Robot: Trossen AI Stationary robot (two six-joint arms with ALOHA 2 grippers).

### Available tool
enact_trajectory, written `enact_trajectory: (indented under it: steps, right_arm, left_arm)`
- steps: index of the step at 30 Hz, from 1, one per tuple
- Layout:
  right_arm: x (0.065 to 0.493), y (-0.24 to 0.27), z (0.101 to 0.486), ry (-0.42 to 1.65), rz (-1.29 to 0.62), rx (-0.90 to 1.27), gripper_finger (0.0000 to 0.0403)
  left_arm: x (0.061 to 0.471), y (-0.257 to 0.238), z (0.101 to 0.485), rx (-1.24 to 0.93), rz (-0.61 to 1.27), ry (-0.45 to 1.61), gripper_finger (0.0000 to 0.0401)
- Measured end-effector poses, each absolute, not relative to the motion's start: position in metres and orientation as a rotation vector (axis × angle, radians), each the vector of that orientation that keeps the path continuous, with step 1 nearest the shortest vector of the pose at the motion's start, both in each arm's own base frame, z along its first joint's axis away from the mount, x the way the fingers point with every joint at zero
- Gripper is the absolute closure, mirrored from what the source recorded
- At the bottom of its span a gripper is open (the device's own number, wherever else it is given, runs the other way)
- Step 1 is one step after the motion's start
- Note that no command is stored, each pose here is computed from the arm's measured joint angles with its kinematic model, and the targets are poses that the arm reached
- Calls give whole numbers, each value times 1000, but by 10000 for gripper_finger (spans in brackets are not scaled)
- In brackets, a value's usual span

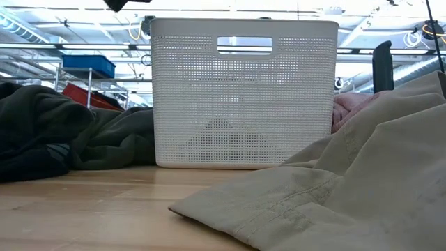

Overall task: Sort clothes
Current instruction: Put the pink shirt into the white laundry bin

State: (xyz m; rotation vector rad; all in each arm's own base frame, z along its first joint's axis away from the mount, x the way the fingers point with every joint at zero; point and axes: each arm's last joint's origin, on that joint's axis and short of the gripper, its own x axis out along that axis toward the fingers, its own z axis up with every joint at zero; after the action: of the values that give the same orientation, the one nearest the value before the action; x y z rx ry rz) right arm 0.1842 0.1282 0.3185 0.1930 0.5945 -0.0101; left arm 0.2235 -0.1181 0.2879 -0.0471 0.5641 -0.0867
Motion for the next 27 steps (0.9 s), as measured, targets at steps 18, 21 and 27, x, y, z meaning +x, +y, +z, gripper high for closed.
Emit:
enact_trajectory:
  steps: [18,21,27]
  right_arm:
    - [249,167,262,691,94,168,284]
    - [255,165,261,680,104,181,284]
    - [240,154,263,800,29,299,284]
  left_arm:
    - [196,-144,235,-217,-115,631,141]
    - [196,-145,236,-219,-119,616,141]
    - [197,-142,237,-162,-21,557,141]
